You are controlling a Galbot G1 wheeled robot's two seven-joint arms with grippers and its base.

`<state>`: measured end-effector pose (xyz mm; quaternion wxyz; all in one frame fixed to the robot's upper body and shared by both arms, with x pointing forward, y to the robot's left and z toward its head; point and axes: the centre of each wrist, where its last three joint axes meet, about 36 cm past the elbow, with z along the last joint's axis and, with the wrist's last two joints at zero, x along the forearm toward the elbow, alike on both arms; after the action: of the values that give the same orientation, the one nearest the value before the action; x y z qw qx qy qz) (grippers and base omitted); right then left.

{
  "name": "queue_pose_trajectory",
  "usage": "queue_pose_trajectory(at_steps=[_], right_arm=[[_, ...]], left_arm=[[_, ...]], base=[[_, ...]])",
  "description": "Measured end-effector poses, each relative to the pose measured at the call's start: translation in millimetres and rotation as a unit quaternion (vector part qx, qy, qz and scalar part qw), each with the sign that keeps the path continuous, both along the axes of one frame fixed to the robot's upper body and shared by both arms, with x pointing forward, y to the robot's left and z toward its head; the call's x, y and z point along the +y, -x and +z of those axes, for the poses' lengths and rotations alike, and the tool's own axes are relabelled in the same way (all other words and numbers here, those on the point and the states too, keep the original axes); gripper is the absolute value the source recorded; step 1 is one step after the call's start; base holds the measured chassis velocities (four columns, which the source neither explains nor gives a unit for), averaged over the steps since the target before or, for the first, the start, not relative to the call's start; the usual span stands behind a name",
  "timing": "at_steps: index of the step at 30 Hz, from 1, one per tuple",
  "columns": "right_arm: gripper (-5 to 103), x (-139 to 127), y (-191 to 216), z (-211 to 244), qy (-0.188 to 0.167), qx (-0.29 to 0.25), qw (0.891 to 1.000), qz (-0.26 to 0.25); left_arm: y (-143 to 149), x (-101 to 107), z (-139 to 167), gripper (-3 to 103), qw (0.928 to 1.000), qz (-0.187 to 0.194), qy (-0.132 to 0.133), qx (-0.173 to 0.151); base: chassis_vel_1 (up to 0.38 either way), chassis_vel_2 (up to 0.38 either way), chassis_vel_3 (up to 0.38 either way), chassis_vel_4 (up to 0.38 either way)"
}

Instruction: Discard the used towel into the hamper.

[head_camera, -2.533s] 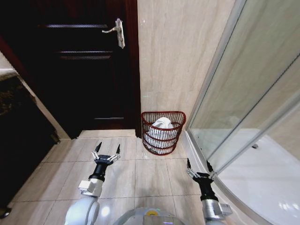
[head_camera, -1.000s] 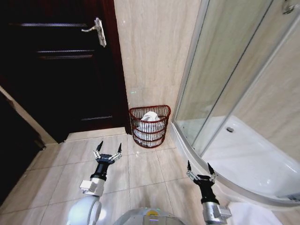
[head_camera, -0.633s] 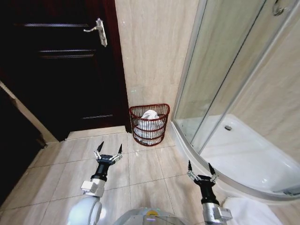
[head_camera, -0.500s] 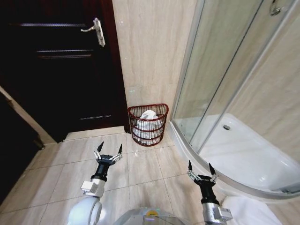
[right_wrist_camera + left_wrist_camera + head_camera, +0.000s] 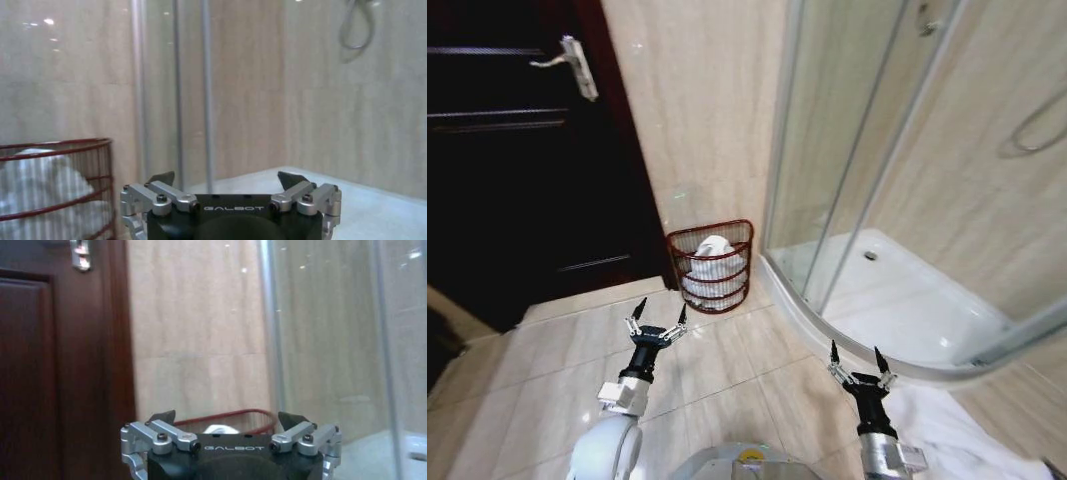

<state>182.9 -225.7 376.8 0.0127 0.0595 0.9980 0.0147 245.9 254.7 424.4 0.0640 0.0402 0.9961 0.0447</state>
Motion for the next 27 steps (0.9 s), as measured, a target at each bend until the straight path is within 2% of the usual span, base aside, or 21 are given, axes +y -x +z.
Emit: queue_pose_trajectory(at_steps=[27], right_arm=[[100, -0.1, -0.1, -3.3, -0.004, 0.000, 1.000, -0.005]], left_arm=[[1.6, -0.2, -3.9, 100, 1.0000, -0.001, 0.004, 0.005]], base=[[-0.120, -0.124, -0.125, -0.126]])
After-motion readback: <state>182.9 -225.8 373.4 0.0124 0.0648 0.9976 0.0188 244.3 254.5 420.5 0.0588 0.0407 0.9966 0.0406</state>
